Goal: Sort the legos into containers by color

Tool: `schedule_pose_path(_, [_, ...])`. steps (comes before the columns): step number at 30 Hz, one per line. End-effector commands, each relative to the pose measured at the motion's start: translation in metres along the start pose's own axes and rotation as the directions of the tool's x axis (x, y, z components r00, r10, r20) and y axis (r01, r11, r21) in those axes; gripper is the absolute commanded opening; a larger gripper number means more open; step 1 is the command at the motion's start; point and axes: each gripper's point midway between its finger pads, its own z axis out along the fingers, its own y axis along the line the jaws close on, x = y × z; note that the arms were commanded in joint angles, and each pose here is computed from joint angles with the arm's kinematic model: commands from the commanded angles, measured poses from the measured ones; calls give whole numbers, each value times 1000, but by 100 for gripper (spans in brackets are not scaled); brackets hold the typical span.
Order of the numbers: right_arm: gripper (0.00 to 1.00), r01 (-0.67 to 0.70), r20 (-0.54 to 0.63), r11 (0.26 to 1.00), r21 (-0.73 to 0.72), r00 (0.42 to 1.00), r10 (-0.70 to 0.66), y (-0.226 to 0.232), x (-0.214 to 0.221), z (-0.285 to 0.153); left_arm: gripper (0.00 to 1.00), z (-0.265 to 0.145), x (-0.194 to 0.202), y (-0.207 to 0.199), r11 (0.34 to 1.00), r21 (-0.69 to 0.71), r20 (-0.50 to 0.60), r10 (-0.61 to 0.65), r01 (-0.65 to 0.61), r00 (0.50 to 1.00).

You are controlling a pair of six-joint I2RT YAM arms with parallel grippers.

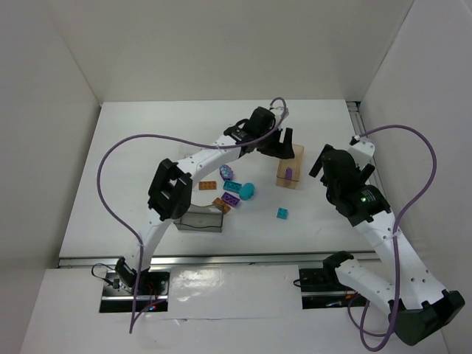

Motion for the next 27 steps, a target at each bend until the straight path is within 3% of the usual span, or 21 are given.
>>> schedule_pose_path(1, [100,-23,29,1000,-5,999,23,-2,-14,-8,86,-55,-44,-1,989,-147,135,38,-18,990])
schedule_pose_path(2, [100,-22,24,1000,-13,999,23,-1,-13,-8,80,-66,-43,29,950,-310,163,15,36,987])
schedule_pose_path(4, [100,-22,24,1000,-13,999,23,-1,-13,-8,77,-82,-24,76,888,-434,175,-81,151,981])
schedule_pose_path(9, [100,-13,7,998,-57,1000,13,7,-4,-4,95,-120,23,145,760,-527,156,-353,380,923])
schedule_pose_path(10, [100,-9,5,997,-74,1000,10,10,-4,-4,99,-125,44,155,721,-581,133,-373,377,918])
schedule_pose_path(16, [100,15,-55,994,-105,998,-20,23,10,4,99,-128,89,186,579,-716,132,-437,390,890])
schedule_pose_path(25, [100,18,-65,994,-109,998,-26,20,17,3,84,-115,109,189,540,-750,106,-472,382,875])
schedule_pose_path(27, [100,14,-77,994,-112,997,-23,21,21,4,82,-110,112,178,559,-745,87,-461,365,883])
